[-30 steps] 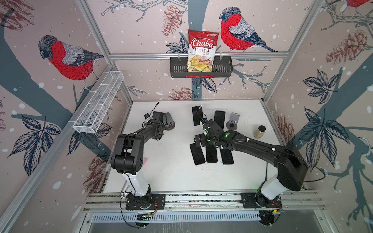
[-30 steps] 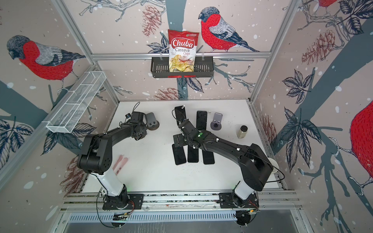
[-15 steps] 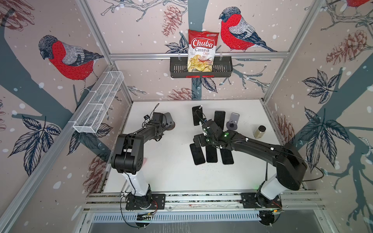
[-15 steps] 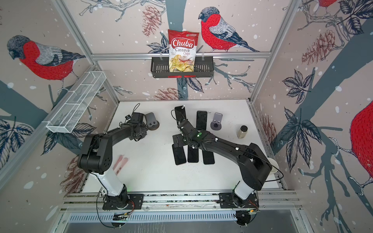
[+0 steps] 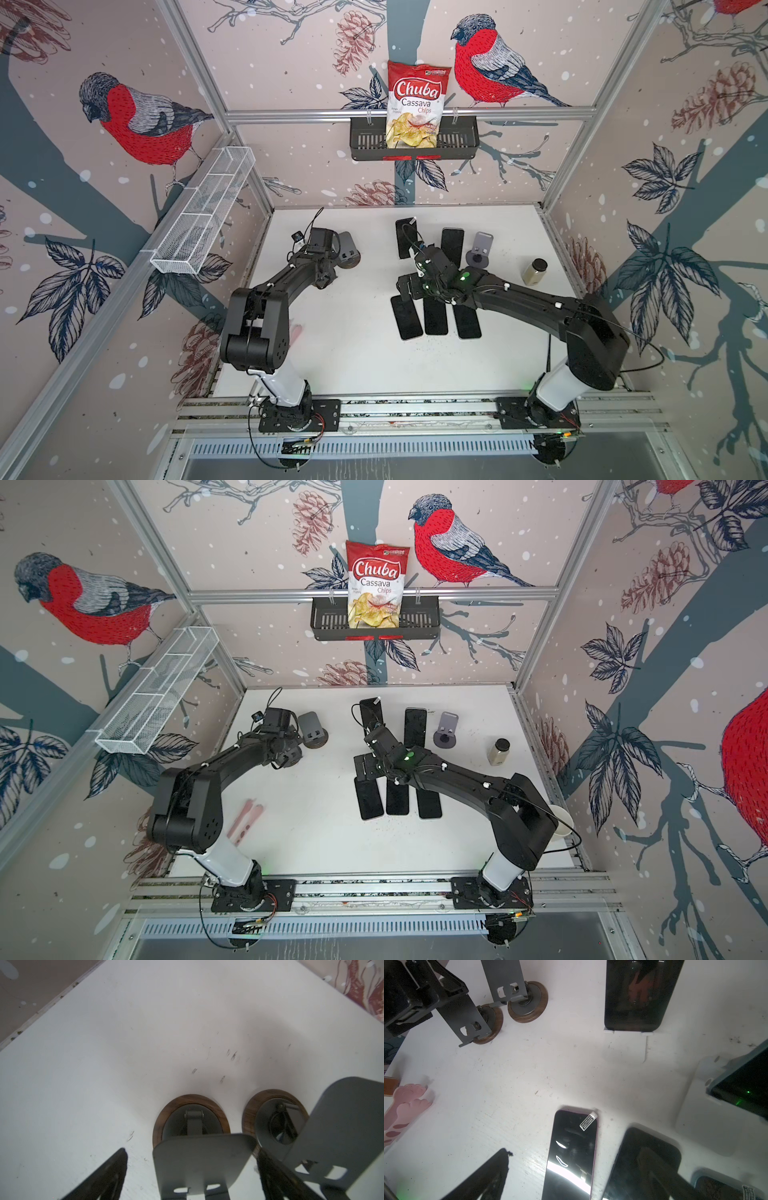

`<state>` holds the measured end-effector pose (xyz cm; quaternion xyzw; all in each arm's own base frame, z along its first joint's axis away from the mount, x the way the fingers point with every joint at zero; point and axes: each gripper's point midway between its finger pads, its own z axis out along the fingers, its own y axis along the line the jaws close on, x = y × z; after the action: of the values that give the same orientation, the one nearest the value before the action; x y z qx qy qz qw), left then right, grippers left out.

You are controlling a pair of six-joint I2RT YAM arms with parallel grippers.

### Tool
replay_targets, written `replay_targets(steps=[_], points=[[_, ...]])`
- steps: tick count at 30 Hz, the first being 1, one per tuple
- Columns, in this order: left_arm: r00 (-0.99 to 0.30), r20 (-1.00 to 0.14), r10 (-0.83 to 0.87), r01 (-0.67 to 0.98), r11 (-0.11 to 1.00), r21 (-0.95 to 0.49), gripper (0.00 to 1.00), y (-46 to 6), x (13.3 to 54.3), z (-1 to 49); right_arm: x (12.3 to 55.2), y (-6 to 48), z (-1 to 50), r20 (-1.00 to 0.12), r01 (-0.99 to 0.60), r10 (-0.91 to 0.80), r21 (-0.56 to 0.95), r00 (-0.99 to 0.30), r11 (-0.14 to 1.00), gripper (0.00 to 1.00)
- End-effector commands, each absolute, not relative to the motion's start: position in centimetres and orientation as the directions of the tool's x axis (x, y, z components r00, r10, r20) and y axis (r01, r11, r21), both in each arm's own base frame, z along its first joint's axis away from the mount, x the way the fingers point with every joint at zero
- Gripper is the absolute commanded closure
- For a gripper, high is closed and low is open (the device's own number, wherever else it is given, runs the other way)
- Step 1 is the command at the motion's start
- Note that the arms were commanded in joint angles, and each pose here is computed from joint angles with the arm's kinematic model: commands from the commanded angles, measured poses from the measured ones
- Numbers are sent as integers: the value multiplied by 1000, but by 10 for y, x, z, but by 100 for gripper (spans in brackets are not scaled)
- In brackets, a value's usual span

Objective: Remove the phone from the phone stand
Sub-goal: Place the phone stand at the middle-left of the table.

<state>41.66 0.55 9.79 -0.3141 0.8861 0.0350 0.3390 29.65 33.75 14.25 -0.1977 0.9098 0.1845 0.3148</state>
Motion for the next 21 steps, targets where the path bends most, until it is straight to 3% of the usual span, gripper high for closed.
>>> replay_targets(steps=[1,10,21], points=[[-580,-619,-531,-561,810,-170,3,2,411,108,309,338,151,-673,-458,-223,193,-706,868,1],[-599,-604,-526,-397,850,-347,4,-31,400,133,347,336,152,-690,-444,-206,184,-694,877,1],[-522,-649,-554,-219,822,-526,4,-54,374,174,389,348,143,-716,-423,-221,113,-662,899,1]])
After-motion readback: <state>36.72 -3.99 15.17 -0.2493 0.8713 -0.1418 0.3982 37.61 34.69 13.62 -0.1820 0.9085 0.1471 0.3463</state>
